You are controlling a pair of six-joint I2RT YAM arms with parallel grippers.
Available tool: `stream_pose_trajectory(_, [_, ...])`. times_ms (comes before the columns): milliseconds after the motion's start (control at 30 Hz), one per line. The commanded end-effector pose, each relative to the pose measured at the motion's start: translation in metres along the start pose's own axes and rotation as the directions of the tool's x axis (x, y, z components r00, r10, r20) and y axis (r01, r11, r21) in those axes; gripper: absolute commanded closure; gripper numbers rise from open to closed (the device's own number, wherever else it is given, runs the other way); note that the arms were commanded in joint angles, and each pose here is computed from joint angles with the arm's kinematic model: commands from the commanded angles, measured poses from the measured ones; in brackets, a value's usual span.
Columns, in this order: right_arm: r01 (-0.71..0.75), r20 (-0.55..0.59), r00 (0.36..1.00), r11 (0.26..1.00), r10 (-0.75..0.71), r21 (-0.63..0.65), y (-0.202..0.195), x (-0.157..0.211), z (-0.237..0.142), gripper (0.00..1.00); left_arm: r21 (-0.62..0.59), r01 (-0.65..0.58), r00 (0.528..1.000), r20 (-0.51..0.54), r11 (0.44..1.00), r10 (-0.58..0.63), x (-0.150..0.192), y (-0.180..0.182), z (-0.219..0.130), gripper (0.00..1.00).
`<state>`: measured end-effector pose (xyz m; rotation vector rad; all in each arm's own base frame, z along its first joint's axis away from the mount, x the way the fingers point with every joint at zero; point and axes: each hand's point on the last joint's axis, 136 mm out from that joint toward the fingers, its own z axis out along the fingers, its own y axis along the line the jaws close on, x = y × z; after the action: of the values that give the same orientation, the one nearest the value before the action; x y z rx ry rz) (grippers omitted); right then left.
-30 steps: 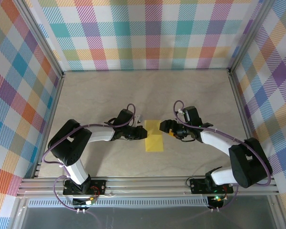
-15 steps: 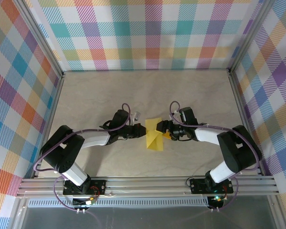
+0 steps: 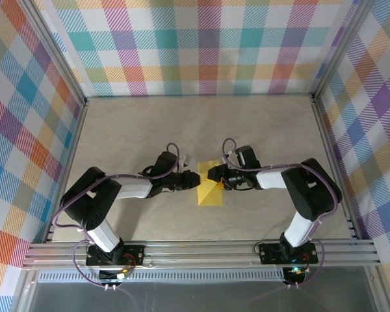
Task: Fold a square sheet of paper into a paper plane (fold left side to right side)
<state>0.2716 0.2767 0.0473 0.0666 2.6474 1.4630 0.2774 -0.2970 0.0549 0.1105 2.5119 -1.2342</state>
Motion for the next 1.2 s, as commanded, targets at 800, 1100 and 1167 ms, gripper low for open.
stream_pose_trajectory(800, [0.168,0.095,0.981,0.986,-0.168,0.003,0.021,-0.011,-0.026,1.0,-0.035,-0.046,0.989,0.14,0.998,0.05,-0.027,-0.011,-0.034,0.54])
stream_pose_trajectory(1100, [0.359,0.335,0.889,0.929,-0.312,-0.087,0.1,-0.036,-0.094,1.0,-0.02,-0.184,0.92,0.348,0.983,0.179,-0.057,-0.067,-0.115,0.31])
stream_pose_trajectory(1167, [0.409,0.376,0.862,0.904,-0.339,-0.122,0.123,-0.036,-0.108,1.0,0.039,-0.212,0.895,0.408,0.977,0.178,-0.062,-0.087,-0.131,0.22])
